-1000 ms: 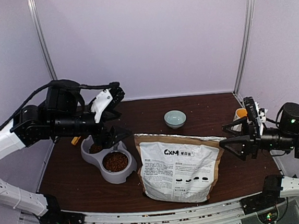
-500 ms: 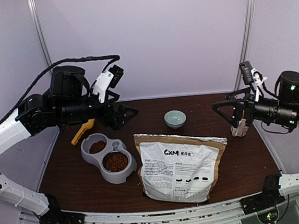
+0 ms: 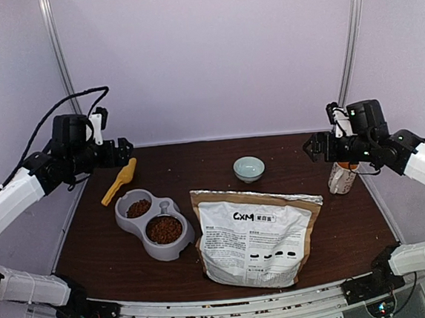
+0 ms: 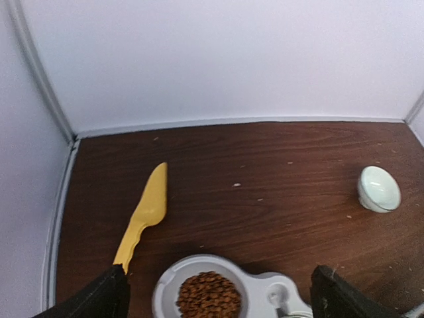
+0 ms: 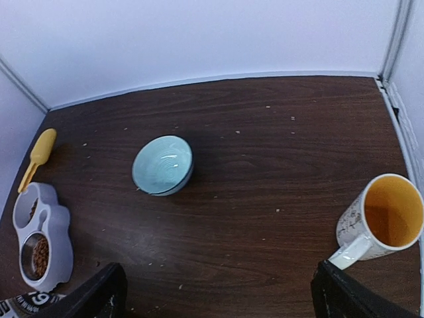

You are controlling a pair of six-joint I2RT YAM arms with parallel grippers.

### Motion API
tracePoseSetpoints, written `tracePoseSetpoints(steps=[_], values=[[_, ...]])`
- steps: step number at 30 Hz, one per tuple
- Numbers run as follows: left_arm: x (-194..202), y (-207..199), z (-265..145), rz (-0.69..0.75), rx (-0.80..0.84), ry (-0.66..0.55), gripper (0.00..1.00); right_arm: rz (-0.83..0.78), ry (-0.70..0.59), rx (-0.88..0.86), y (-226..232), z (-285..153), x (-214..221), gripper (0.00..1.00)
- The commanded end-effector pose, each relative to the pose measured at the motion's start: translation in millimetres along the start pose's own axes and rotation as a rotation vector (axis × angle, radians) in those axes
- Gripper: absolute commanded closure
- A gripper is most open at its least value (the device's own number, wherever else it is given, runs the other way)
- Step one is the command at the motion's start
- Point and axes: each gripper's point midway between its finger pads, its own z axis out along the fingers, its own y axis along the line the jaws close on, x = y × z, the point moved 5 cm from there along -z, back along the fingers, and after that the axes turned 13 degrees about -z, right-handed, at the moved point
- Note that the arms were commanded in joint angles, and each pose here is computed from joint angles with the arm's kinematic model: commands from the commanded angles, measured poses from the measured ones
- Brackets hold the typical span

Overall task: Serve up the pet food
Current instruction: Reset both arms

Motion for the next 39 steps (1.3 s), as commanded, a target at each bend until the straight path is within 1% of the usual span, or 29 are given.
tracePoseSetpoints(steps=[1,5,8,9,11,14,17,19,21,24,27,30,31,33,39], values=[[7.4,78.1,8.2,-0.146,-0.161,-0.068,0.02,0.075,-0.047,0.118,-45.2,4.0,1.2,0.02],[20.1,143.3,-5.9,-0.222,-0.355,-0.152,0.02,0.127,-0.137,0.278,-95.0,-7.9,5.9,0.01],[31.9,176.1,-25.7,-0.276,-0.482,-0.276,0.02,0.162,-0.228,0.357,-120.2,-16.8,12.7,0.00],[34.1,180.7,-35.4,-0.270,-0.512,-0.340,0.02,0.169,-0.256,0.385,-126.7,-18.9,16.6,0.00],[46.6,188.6,-45.1,-0.248,-0.554,-0.416,0.02,0.164,-0.306,0.436,-134.6,-20.3,25.3,0.00],[62.9,193.8,-47.2,-0.193,-0.562,-0.470,0.02,0.136,-0.400,0.505,-141.3,-21.7,36.9,0.00],[74.2,193.9,-32.8,-0.121,-0.521,-0.468,0.02,0.103,-0.486,0.558,-145.0,-21.6,52.8,0.00],[75.7,195.8,-21.2,-0.079,-0.527,-0.428,0.02,0.088,-0.508,0.577,-146.6,-15.7,69.6,0.00],[77.4,198.6,-11.5,-0.057,-0.532,-0.427,0.02,0.080,-0.539,0.596,-148.5,-12.6,77.3,0.00],[79.5,198.0,3.9,-0.007,-0.494,-0.442,0.02,0.070,-0.545,0.618,-151.9,-5.6,84.6,0.00],[76.4,201.3,15.7,0.003,-0.509,-0.426,0.02,0.066,-0.544,0.642,-156.0,1.3,88.9,0.00],[71.9,203.9,20.5,0.016,-0.524,-0.455,0.02,0.055,-0.543,0.647,-157.9,8.3,92.5,0.00],[72.3,205.4,24.4,0.024,-0.530,-0.454,0.02,0.053,-0.543,0.648,-158.3,10.0,94.5,0.00],[71.4,208.0,29.7,0.016,-0.552,-0.415,0.02,0.051,-0.545,0.648,-158.7,12.6,96.8,0.00],[70.1,205.9,30.6,0.039,-0.534,-0.424,0.02,0.052,-0.532,0.638,-158.6,17.1,100.1,0.00]])
